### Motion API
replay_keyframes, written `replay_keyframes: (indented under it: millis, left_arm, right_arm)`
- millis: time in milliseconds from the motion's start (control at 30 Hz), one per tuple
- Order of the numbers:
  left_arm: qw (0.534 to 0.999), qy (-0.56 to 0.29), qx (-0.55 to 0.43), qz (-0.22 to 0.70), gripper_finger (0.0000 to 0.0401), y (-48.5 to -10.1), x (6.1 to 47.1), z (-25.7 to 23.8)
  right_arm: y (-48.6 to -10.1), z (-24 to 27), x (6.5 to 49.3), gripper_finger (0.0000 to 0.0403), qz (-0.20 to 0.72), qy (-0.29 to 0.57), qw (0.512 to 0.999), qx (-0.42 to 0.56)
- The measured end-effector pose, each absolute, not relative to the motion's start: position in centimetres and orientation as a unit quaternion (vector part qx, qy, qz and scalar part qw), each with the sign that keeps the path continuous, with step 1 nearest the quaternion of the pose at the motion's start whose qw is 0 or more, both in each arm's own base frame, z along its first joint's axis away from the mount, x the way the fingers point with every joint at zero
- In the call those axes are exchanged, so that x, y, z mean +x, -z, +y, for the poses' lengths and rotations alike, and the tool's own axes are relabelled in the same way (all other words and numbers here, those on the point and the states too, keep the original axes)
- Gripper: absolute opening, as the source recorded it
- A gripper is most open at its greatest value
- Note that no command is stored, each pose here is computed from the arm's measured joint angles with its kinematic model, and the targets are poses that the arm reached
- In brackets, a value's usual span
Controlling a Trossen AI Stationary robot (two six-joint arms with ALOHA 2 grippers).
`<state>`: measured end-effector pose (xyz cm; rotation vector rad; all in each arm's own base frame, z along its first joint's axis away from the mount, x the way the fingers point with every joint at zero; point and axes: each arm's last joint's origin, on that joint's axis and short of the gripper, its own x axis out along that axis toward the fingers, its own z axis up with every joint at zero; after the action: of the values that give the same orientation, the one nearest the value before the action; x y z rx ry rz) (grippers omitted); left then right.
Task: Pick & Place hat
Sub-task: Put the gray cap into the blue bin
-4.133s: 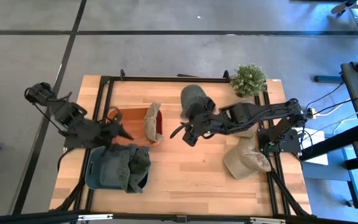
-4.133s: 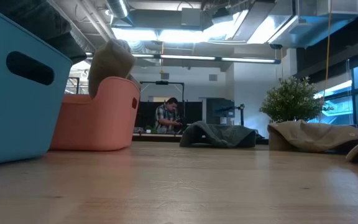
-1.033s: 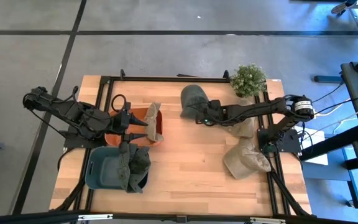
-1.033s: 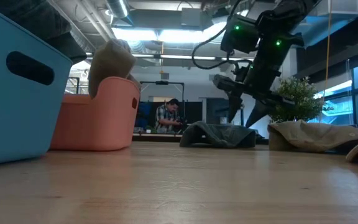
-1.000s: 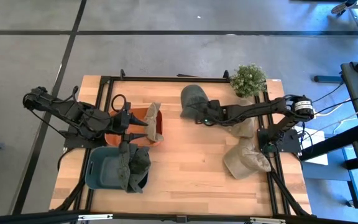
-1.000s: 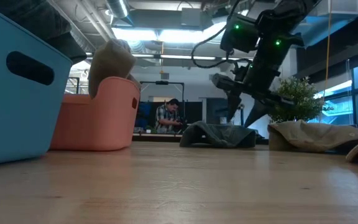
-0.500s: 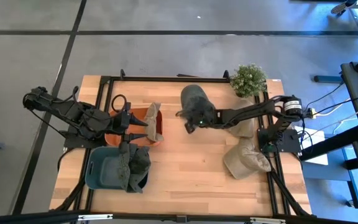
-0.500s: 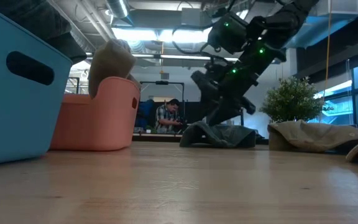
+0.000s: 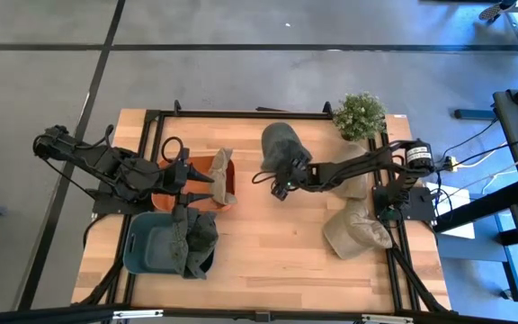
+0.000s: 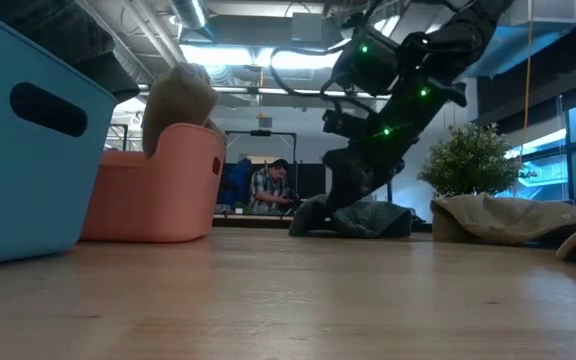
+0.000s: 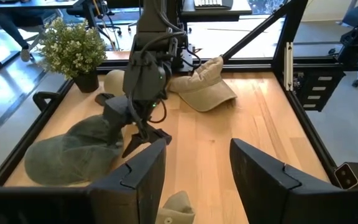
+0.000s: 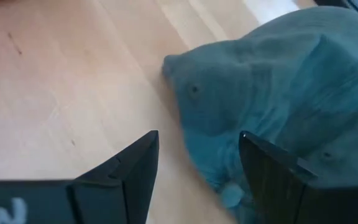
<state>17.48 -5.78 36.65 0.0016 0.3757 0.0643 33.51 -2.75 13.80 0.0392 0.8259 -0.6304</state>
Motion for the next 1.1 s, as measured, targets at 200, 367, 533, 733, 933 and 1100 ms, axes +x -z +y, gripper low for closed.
replay_keyframes:
  millis: [200,367,533,733,933,1100]
  left_arm:
    - [0.981,-0.032,0.002,0.190,0.0177,-36.6,17.5,-5.8]
    - [0.981,-0.034,0.003,0.191,0.0177,-36.6,17.4,-5.8]
    - [0.981,-0.036,0.004,0.192,0.0176,-36.5,17.4,-5.7]
    - [0.981,-0.036,0.004,0.193,0.0174,-36.5,17.4,-5.7]
    - [0.981,-0.036,0.005,0.193,0.0177,-36.5,17.4,-5.7]
    - [0.981,-0.037,0.004,0.193,0.0177,-36.5,17.4,-5.7]
  right_arm:
    - [-13.7,-2.7,33.6,0.0213,0.393,0.300,0.869,0.020]
    - [-13.8,-2.8,33.7,0.0205,0.379,0.324,0.867,0.011]
    - [-14.0,-3.3,33.5,0.0192,0.356,0.385,0.852,-0.011]
    - [-14.0,-4.3,33.5,0.0165,0.364,0.373,0.853,0.010]
    - [-13.2,-5.1,33.6,0.0136,0.392,0.332,0.858,0.020]
    - [-11.6,-5.5,34.0,0.0128,0.404,0.323,0.856,0.011]
